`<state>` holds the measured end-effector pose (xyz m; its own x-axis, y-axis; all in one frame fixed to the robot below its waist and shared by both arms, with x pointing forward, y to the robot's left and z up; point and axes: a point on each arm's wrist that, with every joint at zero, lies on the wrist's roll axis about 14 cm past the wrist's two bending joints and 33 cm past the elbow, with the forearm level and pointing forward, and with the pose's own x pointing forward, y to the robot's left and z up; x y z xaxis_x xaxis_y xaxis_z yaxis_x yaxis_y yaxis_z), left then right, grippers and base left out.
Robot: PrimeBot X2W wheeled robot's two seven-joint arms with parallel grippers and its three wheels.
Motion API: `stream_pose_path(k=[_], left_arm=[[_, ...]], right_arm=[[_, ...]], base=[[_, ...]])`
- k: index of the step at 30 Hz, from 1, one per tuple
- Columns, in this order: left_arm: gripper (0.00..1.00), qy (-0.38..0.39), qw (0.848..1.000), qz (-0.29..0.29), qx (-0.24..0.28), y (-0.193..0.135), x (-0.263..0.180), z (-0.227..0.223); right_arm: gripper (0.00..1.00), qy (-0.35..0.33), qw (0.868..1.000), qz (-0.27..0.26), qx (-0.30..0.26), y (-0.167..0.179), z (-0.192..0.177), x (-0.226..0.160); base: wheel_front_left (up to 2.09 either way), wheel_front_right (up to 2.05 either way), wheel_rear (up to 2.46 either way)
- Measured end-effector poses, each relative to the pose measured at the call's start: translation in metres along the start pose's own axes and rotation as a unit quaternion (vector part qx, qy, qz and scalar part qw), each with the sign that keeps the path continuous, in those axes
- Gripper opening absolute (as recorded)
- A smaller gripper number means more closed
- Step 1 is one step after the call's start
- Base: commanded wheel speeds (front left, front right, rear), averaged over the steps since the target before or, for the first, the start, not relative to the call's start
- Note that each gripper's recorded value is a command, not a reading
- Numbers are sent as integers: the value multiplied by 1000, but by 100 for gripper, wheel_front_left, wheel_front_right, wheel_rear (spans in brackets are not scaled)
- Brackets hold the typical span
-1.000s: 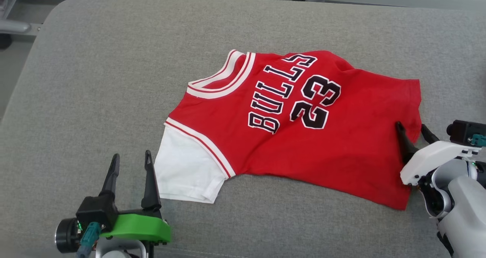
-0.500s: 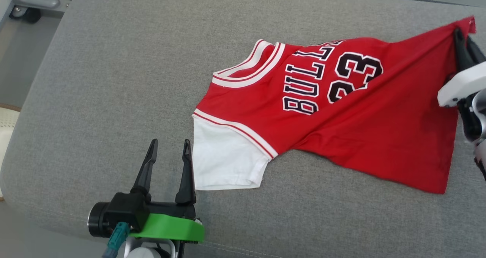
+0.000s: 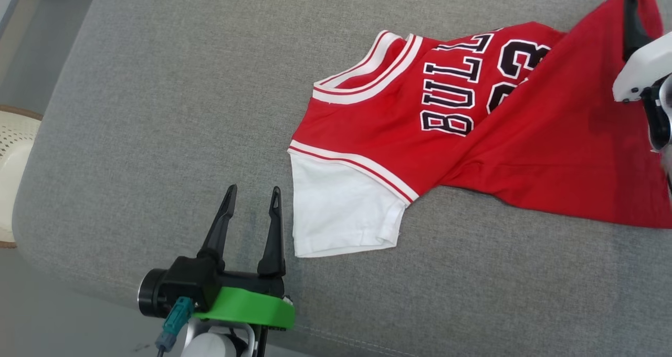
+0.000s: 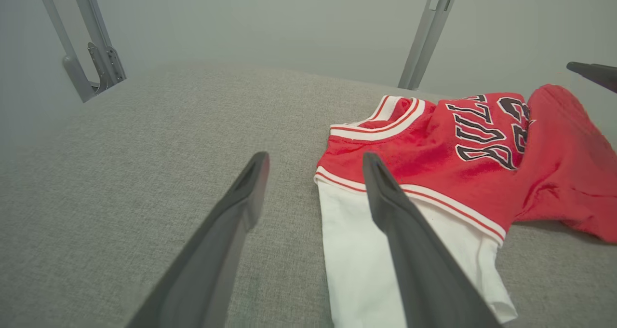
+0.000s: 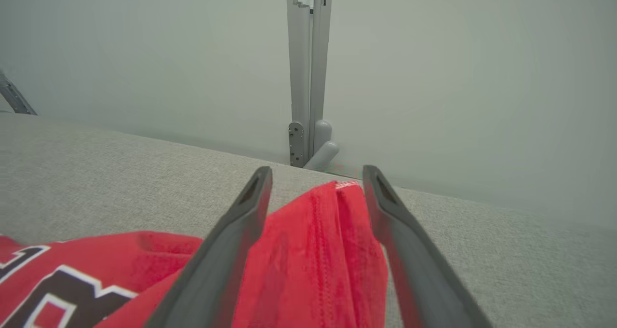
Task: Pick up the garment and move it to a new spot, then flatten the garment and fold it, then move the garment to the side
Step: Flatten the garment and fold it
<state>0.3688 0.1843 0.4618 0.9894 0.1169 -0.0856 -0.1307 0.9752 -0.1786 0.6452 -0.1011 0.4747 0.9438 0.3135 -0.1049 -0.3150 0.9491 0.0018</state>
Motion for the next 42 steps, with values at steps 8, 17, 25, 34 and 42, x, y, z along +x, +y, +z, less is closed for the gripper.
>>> stream_pose_path(k=[8,17,25,34,42], left_arm=[[100,24,1000,-18,-1,-14,4,-18],[100,18,999,-38,4,-26,7,-16],[100,28,999,-43,1,-30,-13,-22],[100,108,993,-49,-15,-36,-32,-57],[100,211,977,-14,27,-19,-38,-103]], right_arm=[[100,-79,997,22,-9,16,21,-34],[100,-116,993,16,-4,34,20,-114],[100,-112,993,4,24,51,14,-183],[100,-87,994,-28,65,44,-6,-242],[100,-89,993,-32,74,45,-5,-248]], base=[[0,0,0],[0,0,0],[0,0,0],[0,0,0],[0,0,0]])
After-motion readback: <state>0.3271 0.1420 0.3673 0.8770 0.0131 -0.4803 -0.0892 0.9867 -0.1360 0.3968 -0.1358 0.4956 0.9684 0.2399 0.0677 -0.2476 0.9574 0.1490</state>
